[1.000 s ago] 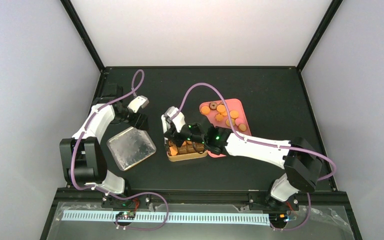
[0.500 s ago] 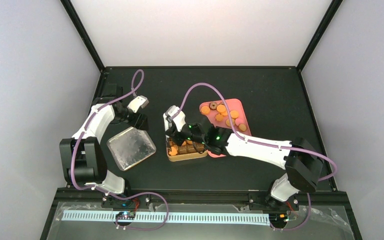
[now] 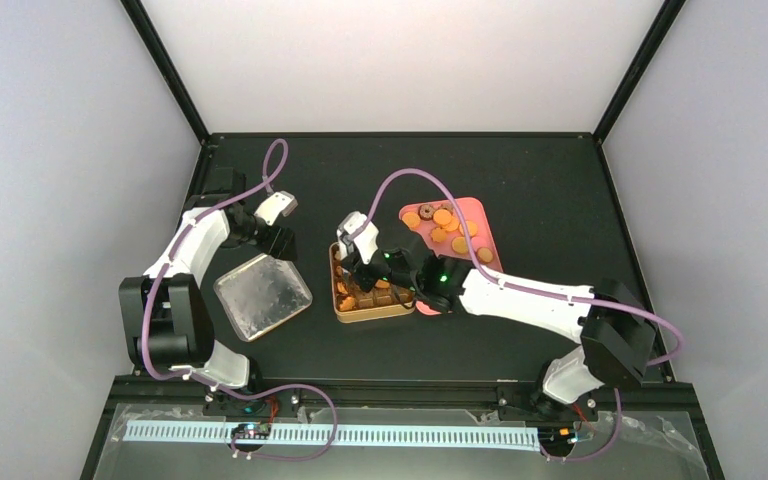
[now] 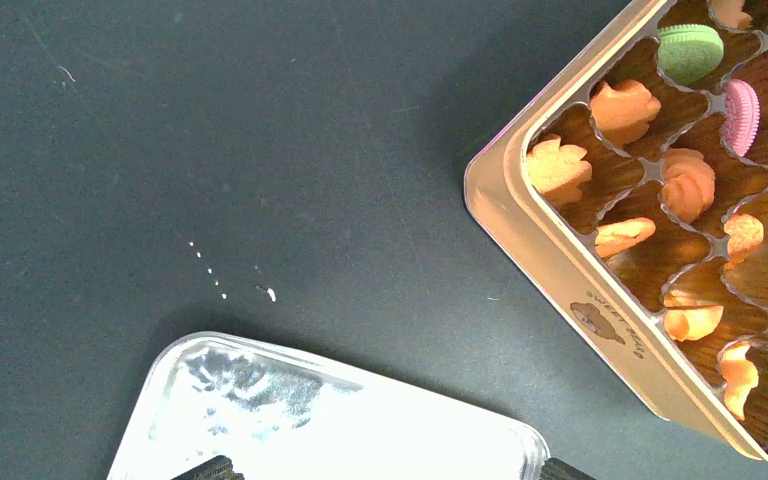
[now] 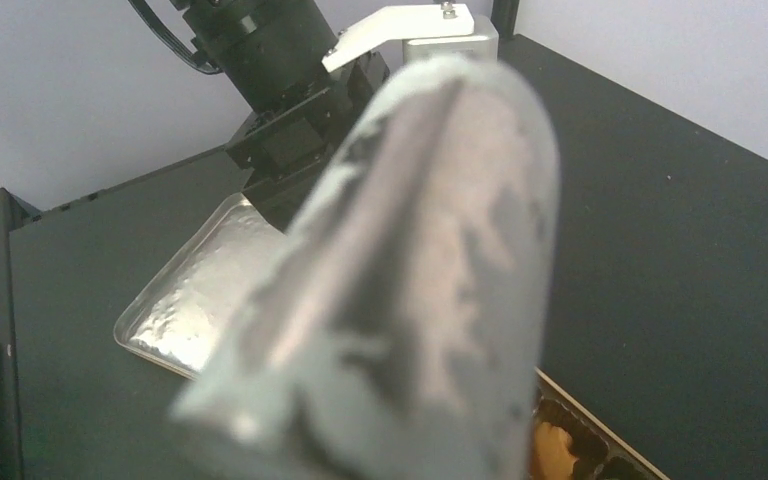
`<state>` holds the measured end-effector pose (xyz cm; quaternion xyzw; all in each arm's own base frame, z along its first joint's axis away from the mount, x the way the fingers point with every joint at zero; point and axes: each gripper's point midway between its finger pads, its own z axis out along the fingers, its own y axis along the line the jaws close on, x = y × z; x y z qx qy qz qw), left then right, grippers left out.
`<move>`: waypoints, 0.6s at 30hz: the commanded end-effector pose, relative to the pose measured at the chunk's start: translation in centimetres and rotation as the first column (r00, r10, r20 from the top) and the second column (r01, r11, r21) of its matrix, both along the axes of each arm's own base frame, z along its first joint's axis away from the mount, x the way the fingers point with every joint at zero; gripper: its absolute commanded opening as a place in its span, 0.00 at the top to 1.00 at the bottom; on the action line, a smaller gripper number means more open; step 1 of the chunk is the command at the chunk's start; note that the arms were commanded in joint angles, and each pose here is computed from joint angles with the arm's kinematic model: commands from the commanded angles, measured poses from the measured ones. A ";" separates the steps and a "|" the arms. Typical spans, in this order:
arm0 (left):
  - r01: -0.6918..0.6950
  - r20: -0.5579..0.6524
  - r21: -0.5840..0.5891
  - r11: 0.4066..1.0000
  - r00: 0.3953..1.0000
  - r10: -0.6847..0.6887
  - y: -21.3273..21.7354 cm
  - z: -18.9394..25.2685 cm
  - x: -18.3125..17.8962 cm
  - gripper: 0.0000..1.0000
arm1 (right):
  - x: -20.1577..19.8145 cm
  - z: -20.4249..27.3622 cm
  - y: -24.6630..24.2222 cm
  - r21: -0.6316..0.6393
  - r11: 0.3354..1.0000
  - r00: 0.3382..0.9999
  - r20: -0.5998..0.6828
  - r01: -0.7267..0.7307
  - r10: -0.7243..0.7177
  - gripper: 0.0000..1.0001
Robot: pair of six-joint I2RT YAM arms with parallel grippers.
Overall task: Pack the cookies
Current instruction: Adjust the fake cookies in the empty pocket of the box, then pick up the fake cookies from the plate.
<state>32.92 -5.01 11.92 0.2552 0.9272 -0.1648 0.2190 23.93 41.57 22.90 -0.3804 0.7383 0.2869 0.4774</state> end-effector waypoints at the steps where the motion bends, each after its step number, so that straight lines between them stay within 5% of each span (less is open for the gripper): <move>1: 0.016 0.035 -0.022 1.000 0.999 -0.015 -0.2 1.3 0.6 0.20 | 0.3 2.1 -1.0 0.044 0.999 0.999 0.044 0.026 -0.028 0.76; 10: 0.017 0.040 -0.021 1.000 0.999 -0.016 -0.2 1.6 0.8 0.20 | 1.4 3.9 -3.4 0.080 0.992 0.993 0.058 0.099 -0.103 0.75; 18: 0.018 0.041 -0.025 1.000 0.999 -0.017 -0.2 1.7 0.8 0.20 | 6.2 2.6 -12.6 0.060 0.925 0.926 0.018 0.375 -0.377 0.74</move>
